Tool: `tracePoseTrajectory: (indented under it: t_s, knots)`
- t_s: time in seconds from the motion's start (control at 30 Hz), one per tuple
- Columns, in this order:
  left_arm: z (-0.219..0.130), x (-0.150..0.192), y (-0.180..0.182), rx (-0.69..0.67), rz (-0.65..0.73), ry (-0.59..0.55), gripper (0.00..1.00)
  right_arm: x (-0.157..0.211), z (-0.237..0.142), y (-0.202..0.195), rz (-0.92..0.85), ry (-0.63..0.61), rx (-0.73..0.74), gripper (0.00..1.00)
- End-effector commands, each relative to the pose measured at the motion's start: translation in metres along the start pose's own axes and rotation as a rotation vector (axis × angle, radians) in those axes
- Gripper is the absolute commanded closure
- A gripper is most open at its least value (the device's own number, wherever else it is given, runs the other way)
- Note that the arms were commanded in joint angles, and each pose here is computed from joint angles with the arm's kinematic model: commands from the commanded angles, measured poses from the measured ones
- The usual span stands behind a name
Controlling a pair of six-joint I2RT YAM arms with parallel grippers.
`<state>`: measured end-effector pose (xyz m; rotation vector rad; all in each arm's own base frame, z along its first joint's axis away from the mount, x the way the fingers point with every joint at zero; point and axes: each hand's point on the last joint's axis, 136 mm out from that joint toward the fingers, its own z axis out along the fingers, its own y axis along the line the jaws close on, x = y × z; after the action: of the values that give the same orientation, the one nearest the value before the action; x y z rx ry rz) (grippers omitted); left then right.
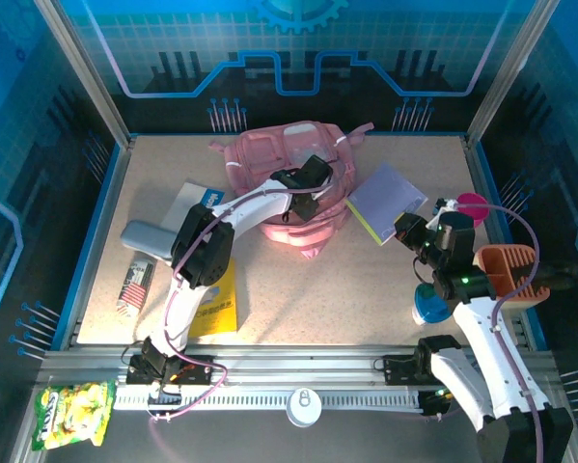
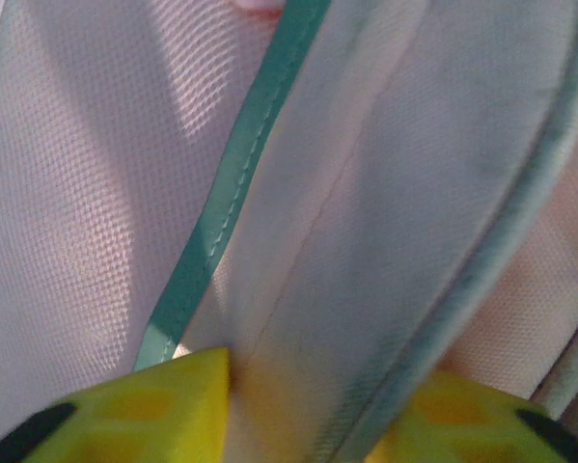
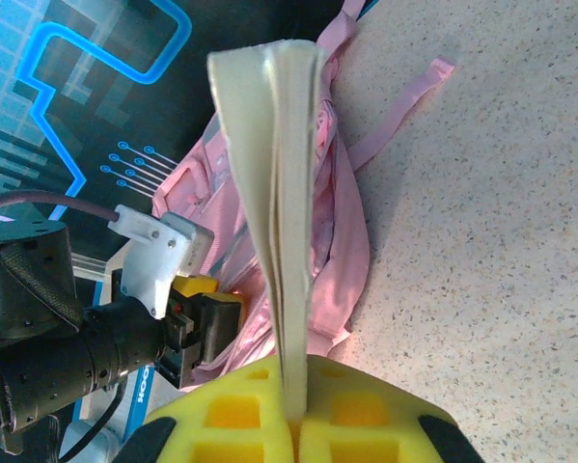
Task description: Pack the student bag
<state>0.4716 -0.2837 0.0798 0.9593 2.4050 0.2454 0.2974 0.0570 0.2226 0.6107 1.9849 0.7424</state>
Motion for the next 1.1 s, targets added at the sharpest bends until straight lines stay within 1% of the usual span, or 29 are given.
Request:
tracePoseTrajectory:
  t_s: [0.0, 0.17, 0.23, 0.37, 0.43, 0.53, 0.67, 0.77, 0.9, 1.07]
  knots:
    - [-0.011, -0.014, 0.009, -0.022, 0.006, -0.027, 0.68, -0.02, -0.01, 0.019, -0.042, -0.045, -0.037, 0.95]
    - [-0.04, -0.036, 0.022, -0.027, -0.038, -0.117, 0.82, -0.024, -0.019, 0.02, -0.055, -0.057, -0.02, 0.95]
    - [-0.055, -0.044, 0.03, -0.044, -0.069, -0.157, 0.83, -0.022, -0.022, 0.019, -0.055, -0.054, -0.016, 0.95]
    - [-0.084, -0.058, 0.049, -0.105, -0.121, -0.26, 0.89, -0.018, -0.03, 0.016, -0.038, -0.05, -0.002, 0.95]
    - [-0.097, -0.064, 0.06, -0.147, -0.144, -0.307, 0.93, -0.019, -0.037, 0.022, -0.036, -0.062, -0.034, 0.95]
    - [-0.118, -0.075, 0.069, -0.166, -0.178, -0.372, 0.95, -0.02, -0.044, 0.029, -0.019, -0.068, -0.066, 0.94]
    - [-0.146, -0.09, 0.075, -0.142, -0.237, -0.471, 0.98, -0.009, -0.034, 0.037, 0.044, 0.001, -0.117, 0.94]
    - [-0.162, -0.099, 0.08, -0.133, -0.276, -0.523, 1.0, 0.001, -0.023, 0.036, 0.097, 0.038, -0.126, 0.95]
    - [-0.17, -0.104, 0.083, -0.126, -0.3, -0.553, 1.0, 0.015, -0.009, 0.037, 0.16, 0.07, -0.142, 0.94]
    - [-0.175, -0.11, 0.081, -0.095, -0.319, -0.577, 1.0, 0.032, 0.016, 0.059, 0.205, 0.117, -0.202, 0.94]
